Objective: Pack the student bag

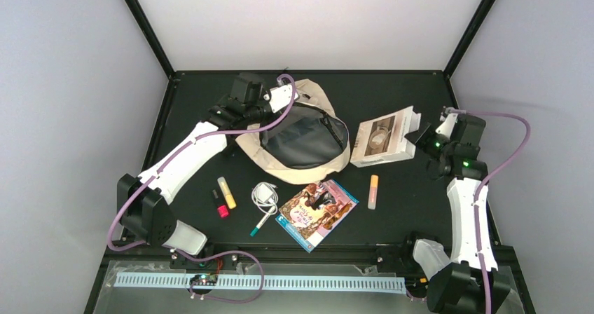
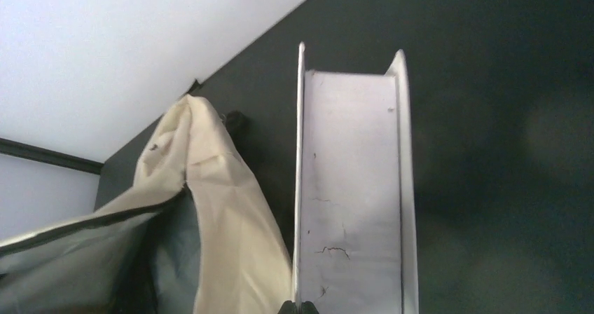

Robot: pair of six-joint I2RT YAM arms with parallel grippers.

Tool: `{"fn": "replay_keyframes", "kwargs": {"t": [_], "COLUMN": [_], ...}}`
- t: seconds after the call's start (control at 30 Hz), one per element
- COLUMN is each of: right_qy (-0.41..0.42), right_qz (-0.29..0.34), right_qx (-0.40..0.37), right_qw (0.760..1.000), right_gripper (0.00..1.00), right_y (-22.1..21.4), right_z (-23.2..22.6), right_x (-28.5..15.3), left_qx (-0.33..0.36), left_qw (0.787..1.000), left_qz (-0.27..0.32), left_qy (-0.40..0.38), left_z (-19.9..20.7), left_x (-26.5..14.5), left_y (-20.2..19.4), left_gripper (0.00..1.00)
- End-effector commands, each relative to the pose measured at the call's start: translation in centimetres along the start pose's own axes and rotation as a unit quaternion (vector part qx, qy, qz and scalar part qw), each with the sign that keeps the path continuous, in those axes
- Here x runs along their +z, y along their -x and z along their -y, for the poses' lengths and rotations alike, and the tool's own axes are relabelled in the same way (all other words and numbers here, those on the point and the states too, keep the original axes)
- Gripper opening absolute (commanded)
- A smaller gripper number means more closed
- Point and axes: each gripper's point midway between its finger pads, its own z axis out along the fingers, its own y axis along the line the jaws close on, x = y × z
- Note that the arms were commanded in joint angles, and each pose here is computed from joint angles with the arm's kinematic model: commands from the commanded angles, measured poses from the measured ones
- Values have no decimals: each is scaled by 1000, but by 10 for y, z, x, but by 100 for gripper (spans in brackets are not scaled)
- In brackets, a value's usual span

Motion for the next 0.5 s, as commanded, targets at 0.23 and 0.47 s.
{"fn": "replay_keyframes", "kwargs": {"t": [0.23, 0.47], "right_qy": [11, -29], "right_qz": [-7, -8], "right_qx": [-8, -27], "right_qw": [1000, 999], "right_gripper": [1, 1], "right_y": [6, 9], "right_z": [-14, -6], "right_x": [-10, -15], "left_qx": [-1, -1], "left_qw": [1000, 1000], "left_qz": [25, 22], "left_qy": [13, 14], "left_z": [-13, -14], "left_x": [-4, -1], "left_y": [21, 19], "left_gripper": [2, 2]}}
